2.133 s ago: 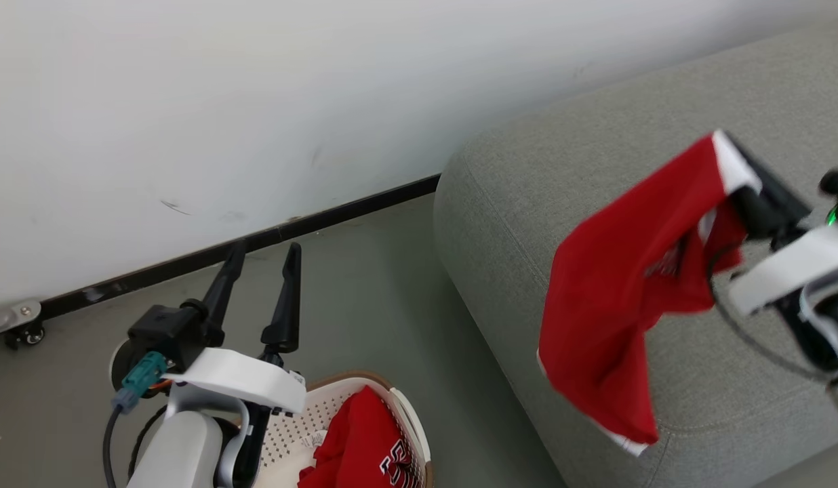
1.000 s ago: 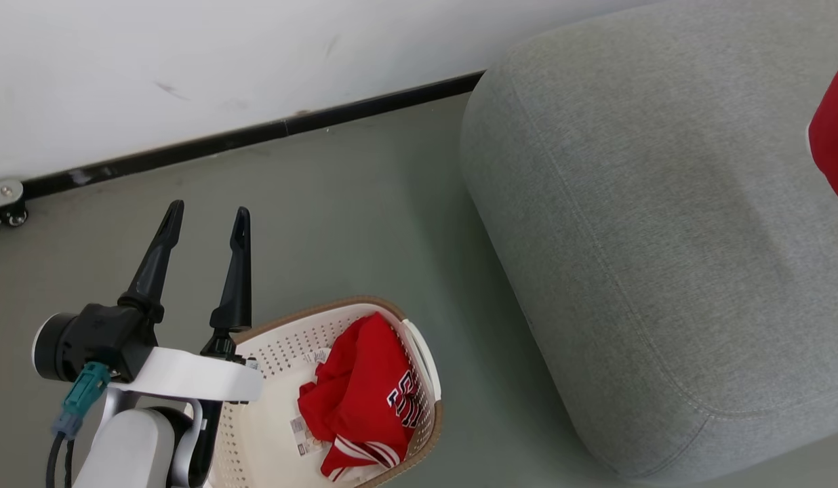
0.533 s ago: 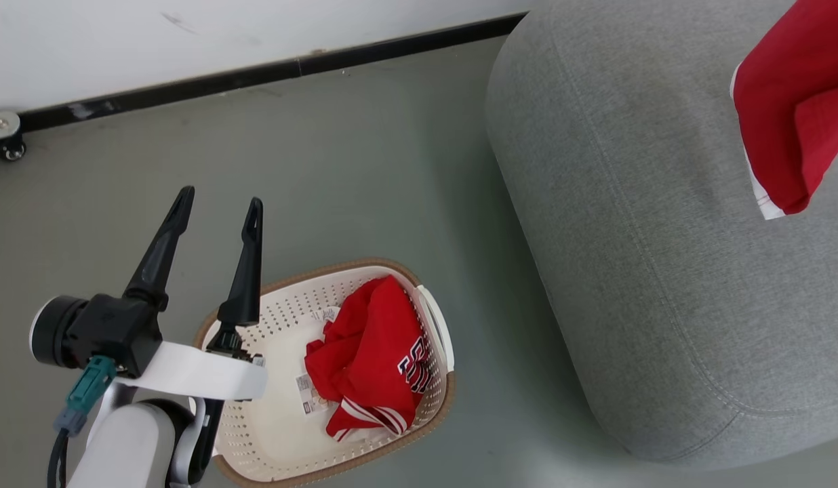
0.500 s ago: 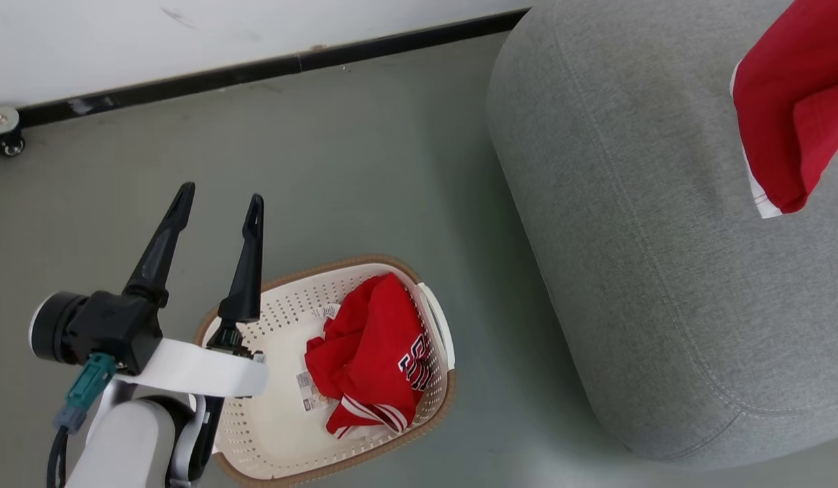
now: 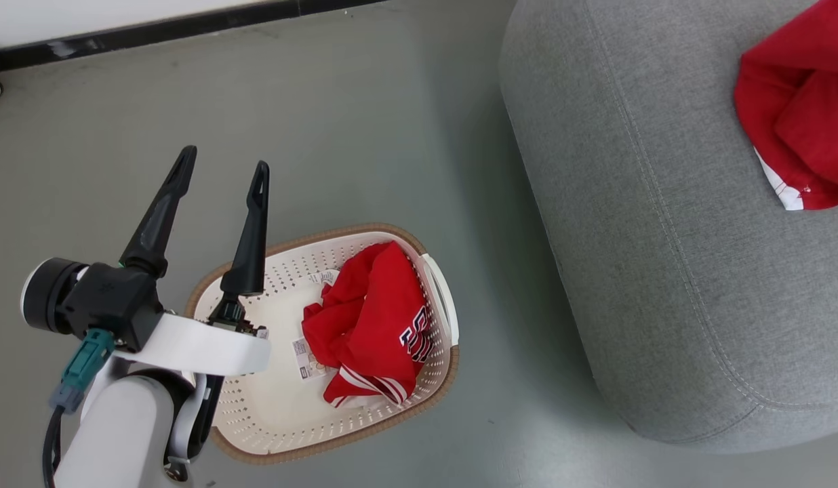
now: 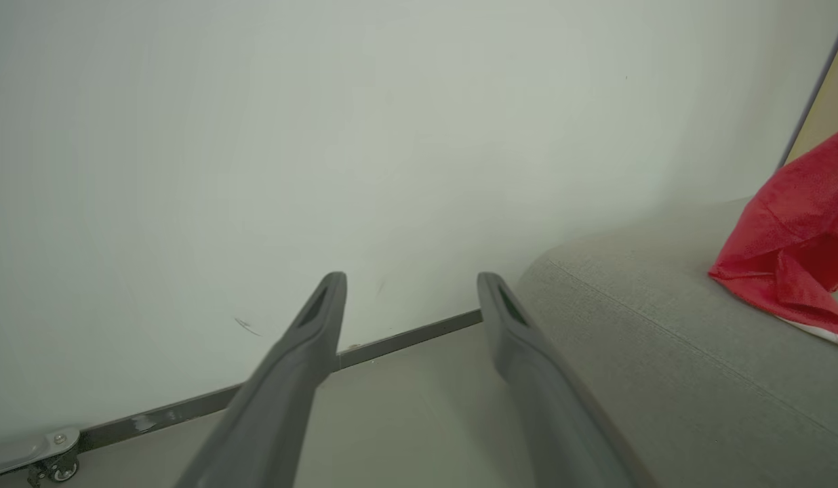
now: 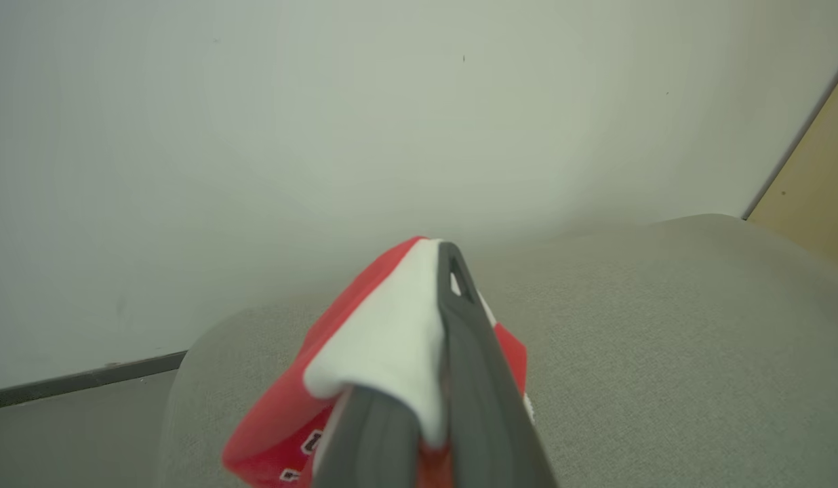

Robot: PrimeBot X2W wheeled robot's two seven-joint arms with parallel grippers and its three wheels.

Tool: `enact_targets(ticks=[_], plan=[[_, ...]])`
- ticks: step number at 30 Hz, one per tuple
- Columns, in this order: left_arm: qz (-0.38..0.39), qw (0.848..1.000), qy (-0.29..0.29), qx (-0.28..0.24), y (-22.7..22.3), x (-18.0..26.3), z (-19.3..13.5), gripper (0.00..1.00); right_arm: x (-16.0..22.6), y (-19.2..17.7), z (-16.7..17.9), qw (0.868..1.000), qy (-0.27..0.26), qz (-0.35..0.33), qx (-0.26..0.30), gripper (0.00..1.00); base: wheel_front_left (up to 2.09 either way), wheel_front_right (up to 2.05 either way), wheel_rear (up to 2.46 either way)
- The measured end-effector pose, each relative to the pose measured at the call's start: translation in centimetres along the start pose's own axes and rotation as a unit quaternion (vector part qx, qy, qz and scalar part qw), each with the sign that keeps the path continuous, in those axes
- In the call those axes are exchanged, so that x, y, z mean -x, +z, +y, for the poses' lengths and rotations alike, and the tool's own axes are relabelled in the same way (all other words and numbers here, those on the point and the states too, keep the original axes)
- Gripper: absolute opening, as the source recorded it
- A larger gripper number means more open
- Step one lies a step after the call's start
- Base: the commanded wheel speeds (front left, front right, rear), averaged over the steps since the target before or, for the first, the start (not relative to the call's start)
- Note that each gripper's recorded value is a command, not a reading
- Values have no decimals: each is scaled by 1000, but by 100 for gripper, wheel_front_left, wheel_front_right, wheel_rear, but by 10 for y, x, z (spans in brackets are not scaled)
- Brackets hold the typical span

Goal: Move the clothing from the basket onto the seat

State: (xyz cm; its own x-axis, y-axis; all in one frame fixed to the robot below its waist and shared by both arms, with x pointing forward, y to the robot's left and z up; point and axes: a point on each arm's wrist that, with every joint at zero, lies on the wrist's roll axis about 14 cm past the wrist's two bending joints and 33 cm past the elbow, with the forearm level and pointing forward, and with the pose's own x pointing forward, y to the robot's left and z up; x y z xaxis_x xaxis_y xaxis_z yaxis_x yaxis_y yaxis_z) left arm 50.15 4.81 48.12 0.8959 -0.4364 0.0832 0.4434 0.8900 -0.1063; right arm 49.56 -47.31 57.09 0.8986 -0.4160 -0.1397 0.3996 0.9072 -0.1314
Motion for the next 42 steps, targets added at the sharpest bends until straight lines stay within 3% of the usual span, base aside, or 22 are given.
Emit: enact_targets(ticks=[6,20,25,34,37,42], plan=[[13,1000,-1,5,-12,-6,2,100,6,-64,8,998,-4,55,-15,0,0,0,0],[18,1000,-6,9,-25,-16,2,100,26,-135,29,993,5,112,-25,0,0,0,0],[16,1000,-6,11,-24,-16,0,100,32,-145,36,993,13,117,-27,0,0,0,0],[10,1000,-5,12,-21,-16,-2,100,46,-156,42,992,23,123,-25,47,0,0,0],[8,1000,-5,14,-19,-16,-4,100,46,-152,41,992,22,117,-33,100,0,0,0],[-3,1000,-1,23,-13,-16,-7,100,56,-155,34,993,16,115,-35,100,0,0,0]])
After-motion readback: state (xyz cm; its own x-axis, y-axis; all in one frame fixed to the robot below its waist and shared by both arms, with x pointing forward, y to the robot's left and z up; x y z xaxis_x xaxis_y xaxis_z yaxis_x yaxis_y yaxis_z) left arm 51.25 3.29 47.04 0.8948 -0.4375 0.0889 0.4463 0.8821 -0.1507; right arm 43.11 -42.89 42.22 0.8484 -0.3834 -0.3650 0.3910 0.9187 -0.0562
